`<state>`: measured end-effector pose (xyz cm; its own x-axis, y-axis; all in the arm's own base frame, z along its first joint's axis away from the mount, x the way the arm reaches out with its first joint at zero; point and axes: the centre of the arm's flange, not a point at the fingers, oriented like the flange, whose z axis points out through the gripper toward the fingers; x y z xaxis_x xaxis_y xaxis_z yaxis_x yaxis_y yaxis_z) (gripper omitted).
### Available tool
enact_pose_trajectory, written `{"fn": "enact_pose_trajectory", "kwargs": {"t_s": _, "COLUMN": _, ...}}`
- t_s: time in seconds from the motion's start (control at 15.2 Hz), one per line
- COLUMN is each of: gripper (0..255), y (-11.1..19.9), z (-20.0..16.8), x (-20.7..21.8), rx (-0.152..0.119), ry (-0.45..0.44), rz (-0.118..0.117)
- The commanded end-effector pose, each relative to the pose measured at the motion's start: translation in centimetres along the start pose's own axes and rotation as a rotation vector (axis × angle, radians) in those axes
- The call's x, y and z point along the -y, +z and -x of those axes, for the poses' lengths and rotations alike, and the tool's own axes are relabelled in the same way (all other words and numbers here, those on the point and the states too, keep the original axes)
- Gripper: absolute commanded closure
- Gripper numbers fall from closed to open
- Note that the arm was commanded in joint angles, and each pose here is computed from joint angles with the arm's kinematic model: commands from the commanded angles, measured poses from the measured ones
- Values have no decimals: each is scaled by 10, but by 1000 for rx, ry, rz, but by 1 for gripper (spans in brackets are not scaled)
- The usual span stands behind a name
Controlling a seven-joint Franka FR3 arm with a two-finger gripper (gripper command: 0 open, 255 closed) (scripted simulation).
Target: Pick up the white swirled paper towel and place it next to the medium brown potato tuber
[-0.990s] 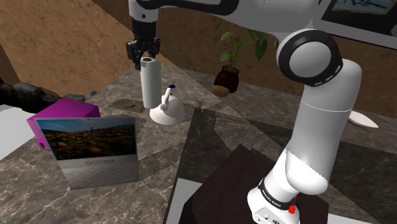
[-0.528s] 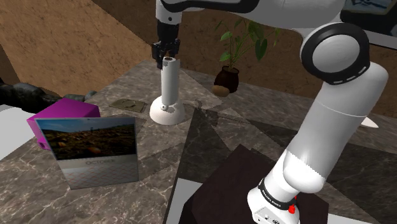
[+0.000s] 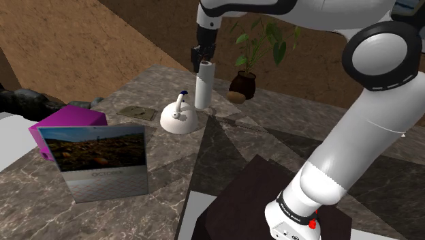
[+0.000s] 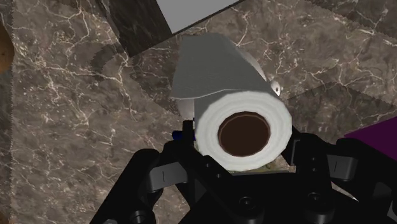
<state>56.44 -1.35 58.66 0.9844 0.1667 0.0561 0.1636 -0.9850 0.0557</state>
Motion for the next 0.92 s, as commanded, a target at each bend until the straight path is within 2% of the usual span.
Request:
{"fn": "enact_pose_trajectory", "kwargs": {"t_s": 0.0, "gripper": 255, "y": 0, "z": 15, "x": -20, "rx": 0, "ry": -2, "rz": 0}}
{"fn": "enact_pose_trajectory", "kwargs": {"t_s": 0.86, "gripper": 255, "y": 4, "z": 95, "x": -171, "rx": 0, "ry": -2, "rz": 0}}
